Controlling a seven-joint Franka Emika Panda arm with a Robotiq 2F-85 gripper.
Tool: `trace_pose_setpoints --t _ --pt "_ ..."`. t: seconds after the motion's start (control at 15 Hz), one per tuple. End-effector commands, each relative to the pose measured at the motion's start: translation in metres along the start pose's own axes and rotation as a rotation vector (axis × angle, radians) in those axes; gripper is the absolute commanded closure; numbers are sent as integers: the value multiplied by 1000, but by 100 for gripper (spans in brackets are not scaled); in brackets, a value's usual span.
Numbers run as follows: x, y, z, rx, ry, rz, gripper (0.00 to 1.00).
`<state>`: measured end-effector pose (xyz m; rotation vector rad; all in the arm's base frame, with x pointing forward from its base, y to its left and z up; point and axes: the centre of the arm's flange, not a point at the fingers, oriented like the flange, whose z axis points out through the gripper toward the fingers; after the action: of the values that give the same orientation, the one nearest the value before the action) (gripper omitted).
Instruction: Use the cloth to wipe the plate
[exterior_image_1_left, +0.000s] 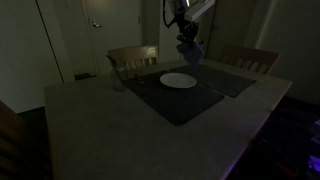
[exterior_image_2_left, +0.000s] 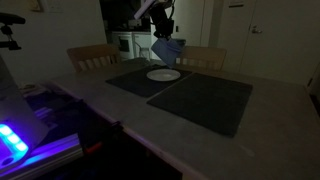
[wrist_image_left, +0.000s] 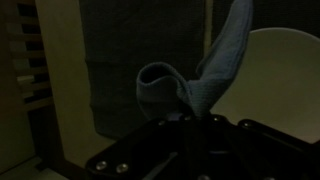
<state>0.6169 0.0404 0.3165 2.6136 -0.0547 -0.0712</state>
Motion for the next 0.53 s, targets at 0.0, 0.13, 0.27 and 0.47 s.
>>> trace_pose_setpoints --t 0.0,0.13,0.27,0.47 --pt "-21 2 20 38 -41 50 98" --pt "-28 1 35 69 -49 99 98" --pt "-34 1 48 100 -44 150 98" --pt "-36 -1 61 181 36 267 98"
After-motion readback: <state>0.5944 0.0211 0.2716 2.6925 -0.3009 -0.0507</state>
